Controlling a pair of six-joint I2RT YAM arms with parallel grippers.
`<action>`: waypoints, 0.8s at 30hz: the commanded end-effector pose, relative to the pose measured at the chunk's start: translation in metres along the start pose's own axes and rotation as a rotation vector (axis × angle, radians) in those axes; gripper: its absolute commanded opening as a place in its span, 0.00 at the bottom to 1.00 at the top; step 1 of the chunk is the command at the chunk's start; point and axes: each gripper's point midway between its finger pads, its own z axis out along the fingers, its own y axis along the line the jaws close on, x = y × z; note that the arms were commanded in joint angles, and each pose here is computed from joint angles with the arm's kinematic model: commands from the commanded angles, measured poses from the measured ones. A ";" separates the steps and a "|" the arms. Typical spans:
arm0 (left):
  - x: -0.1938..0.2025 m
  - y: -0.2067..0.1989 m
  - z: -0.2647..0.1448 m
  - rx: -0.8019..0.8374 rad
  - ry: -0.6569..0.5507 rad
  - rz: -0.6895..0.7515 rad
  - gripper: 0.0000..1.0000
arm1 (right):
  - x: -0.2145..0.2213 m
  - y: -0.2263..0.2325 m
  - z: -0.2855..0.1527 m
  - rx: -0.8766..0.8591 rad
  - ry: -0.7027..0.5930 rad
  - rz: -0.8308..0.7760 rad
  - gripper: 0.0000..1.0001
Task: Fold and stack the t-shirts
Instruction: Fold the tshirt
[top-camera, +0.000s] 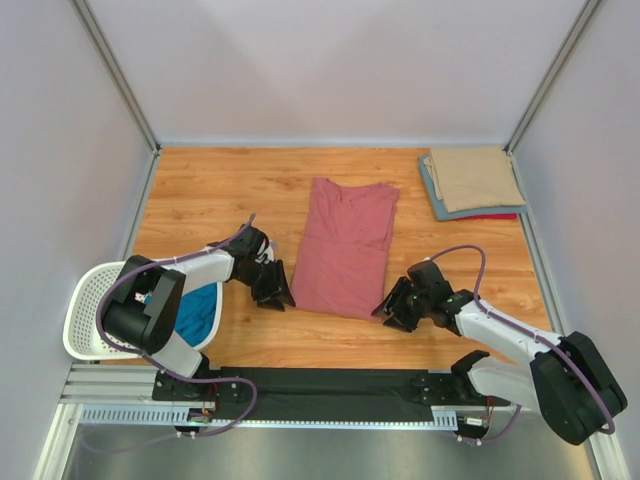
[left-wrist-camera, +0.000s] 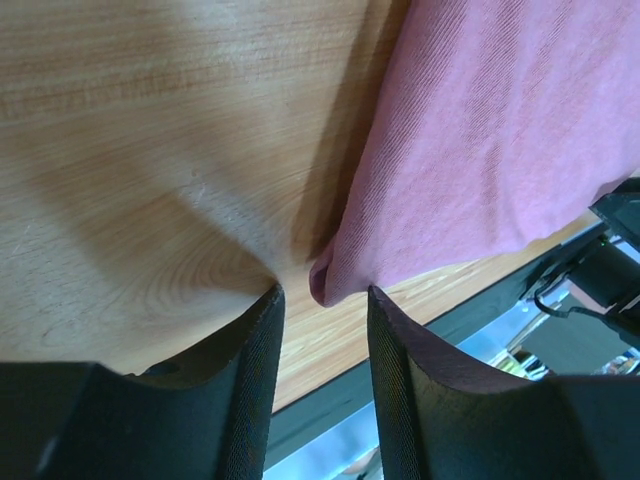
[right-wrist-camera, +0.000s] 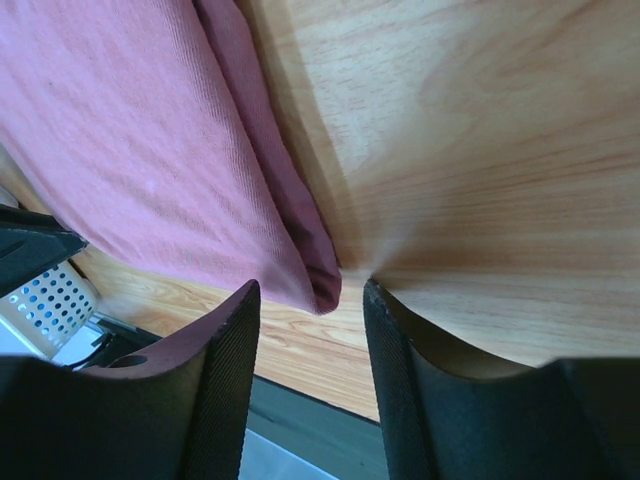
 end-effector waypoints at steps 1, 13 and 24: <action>-0.006 0.012 0.007 -0.047 -0.036 -0.007 0.46 | -0.002 -0.003 0.006 0.006 -0.024 0.016 0.47; -0.010 -0.004 0.008 0.024 -0.049 -0.002 0.00 | -0.007 -0.010 0.003 0.032 -0.063 -0.030 0.00; 0.037 -0.009 -0.010 -0.037 -0.044 0.004 0.00 | 0.005 -0.023 -0.028 0.035 -0.058 -0.120 0.00</action>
